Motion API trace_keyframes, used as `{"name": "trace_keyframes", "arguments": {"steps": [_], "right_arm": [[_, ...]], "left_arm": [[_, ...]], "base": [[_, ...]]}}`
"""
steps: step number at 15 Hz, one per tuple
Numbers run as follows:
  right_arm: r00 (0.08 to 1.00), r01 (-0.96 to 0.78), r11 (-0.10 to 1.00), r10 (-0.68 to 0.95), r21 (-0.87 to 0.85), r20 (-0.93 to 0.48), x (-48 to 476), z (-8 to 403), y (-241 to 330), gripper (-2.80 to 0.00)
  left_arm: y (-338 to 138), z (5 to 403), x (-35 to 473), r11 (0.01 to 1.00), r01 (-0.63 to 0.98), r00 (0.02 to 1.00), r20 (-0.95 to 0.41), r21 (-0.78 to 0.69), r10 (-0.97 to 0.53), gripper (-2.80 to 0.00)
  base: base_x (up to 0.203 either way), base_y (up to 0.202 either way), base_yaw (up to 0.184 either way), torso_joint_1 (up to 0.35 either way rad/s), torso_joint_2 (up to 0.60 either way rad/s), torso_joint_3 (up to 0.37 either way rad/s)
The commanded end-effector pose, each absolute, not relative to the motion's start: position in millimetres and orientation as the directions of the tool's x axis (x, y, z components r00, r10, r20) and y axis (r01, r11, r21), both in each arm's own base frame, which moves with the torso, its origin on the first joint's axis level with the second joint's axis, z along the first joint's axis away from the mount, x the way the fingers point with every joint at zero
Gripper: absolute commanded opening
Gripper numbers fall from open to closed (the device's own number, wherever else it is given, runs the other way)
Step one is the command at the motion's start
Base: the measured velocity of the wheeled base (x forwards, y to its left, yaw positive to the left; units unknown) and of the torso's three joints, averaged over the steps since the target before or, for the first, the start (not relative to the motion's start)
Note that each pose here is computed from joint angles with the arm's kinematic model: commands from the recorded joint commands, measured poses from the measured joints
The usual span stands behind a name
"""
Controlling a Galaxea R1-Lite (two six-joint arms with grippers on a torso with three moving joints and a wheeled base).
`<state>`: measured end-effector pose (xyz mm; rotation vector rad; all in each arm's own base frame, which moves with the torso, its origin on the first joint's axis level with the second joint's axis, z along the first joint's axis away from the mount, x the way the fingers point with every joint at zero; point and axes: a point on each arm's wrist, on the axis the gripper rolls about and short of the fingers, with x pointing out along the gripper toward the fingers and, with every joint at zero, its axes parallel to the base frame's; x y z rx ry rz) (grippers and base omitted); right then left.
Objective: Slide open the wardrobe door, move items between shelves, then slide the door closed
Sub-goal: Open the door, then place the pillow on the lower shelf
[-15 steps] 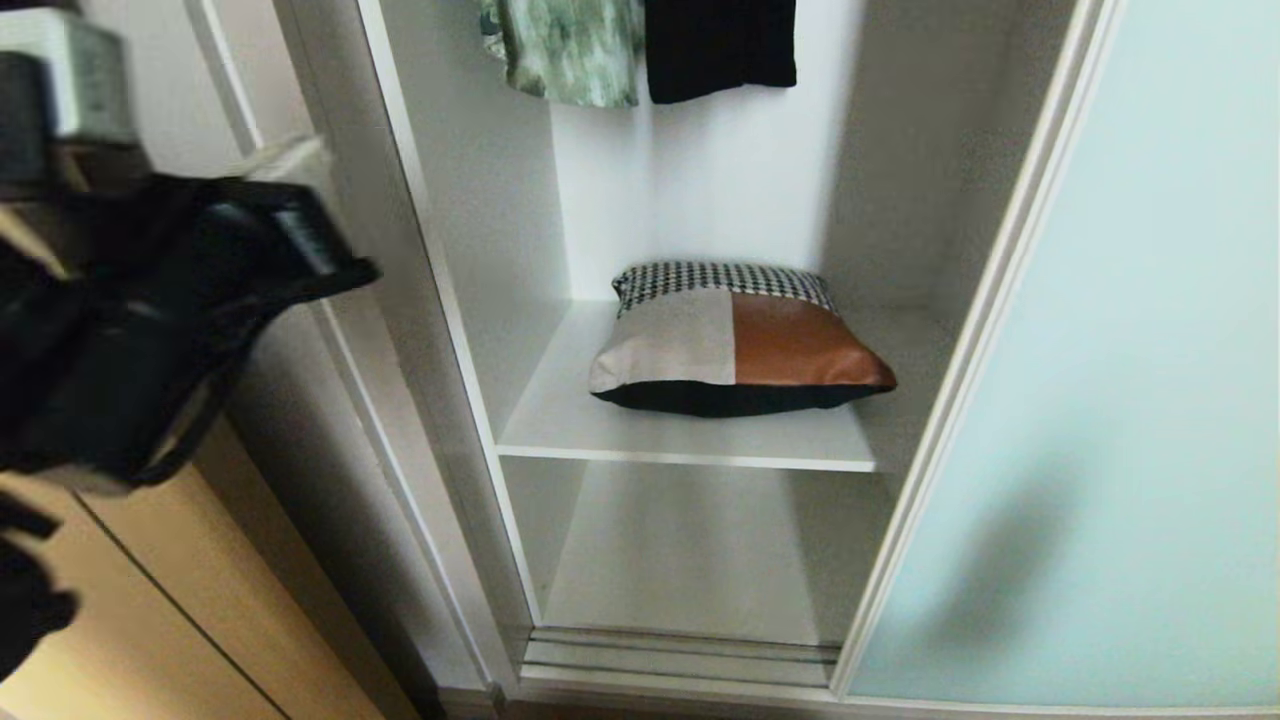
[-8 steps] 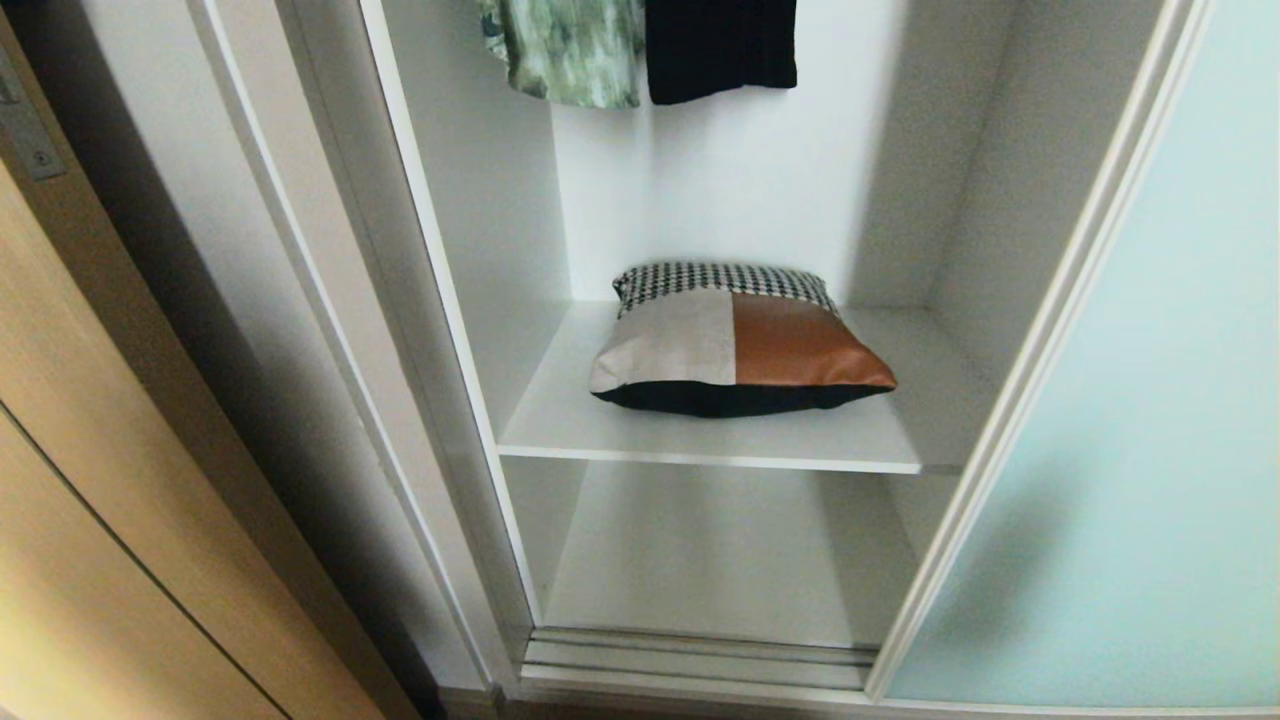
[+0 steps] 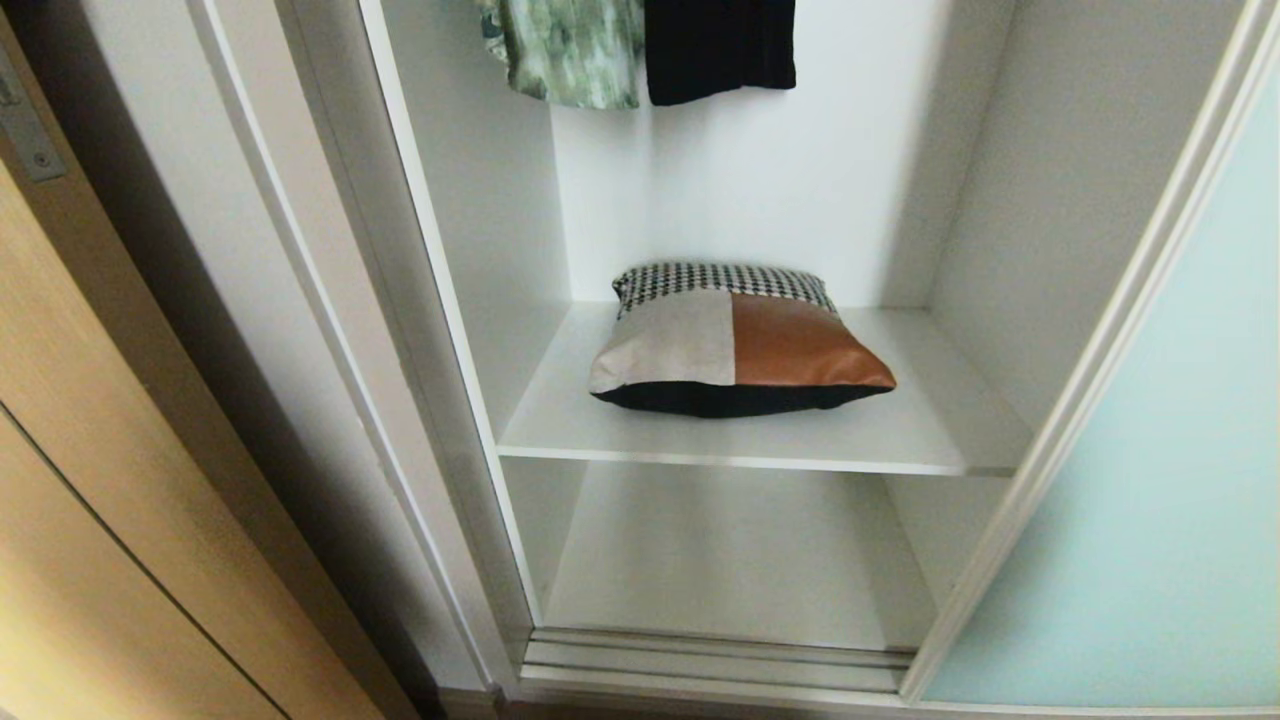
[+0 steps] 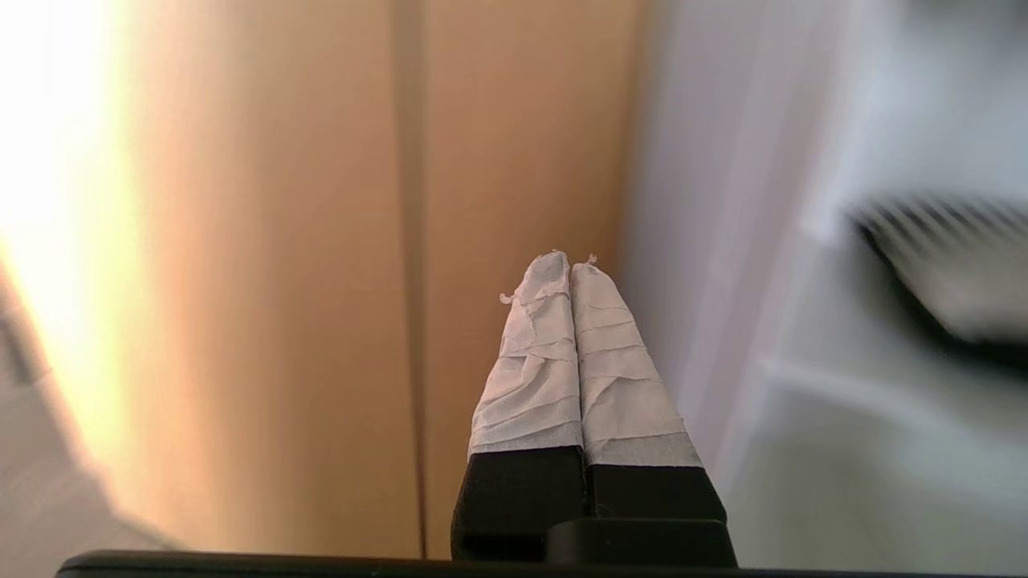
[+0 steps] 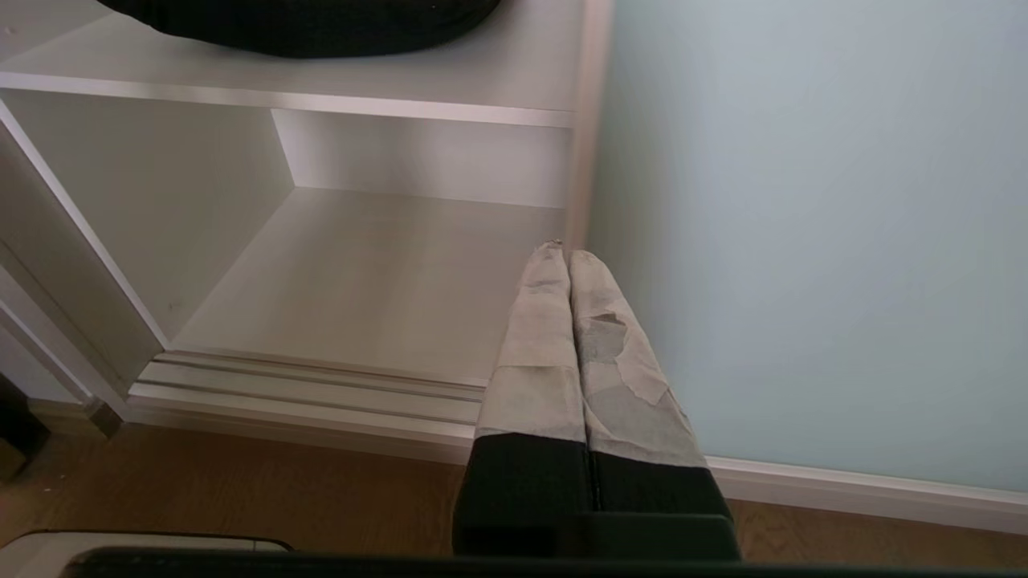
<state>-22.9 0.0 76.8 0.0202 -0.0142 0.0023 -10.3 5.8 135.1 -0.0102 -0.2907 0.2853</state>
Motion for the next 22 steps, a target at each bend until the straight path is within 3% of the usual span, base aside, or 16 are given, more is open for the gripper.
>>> {"name": "trace_keyframes", "arguments": {"steps": [1,3,6,9,22], "right_arm": [[1.000,-0.003,1.000,0.003,0.021,0.017,-23,77,0,-2.80],[1.000,-0.003,1.000,0.003,0.021,0.015,-23,77,0,-2.80],[1.000,-0.003,1.000,0.003,0.021,0.015,-23,77,0,-2.80],[1.000,-0.003,1.000,0.003,0.021,0.017,-23,77,0,-2.80],[1.000,-0.002,1.000,0.002,0.012,0.015,-23,77,0,-2.80]], "left_arm": [[2,100,-27,0.991,-0.121,0.979,0.170,0.056,0.110,-2.80],[-2,83,-23,0.993,0.043,0.997,0.060,0.114,-0.050,-2.80],[-1,80,-25,0.999,0.017,0.999,-0.034,0.038,-0.016,-2.80],[-1,74,-22,0.991,-0.002,1.000,-0.015,0.130,0.004,-2.80],[-1,75,-23,0.992,0.014,1.000,-0.009,0.122,-0.013,-2.80]], "base": [[0.000,0.000,0.000,0.000,0.00,0.000],[0.000,0.000,0.000,0.000,0.00,0.000],[0.000,0.000,0.000,0.000,0.00,0.000],[0.000,0.000,0.000,0.000,0.00,0.000],[0.000,0.000,0.000,0.000,0.00,0.000]]}}
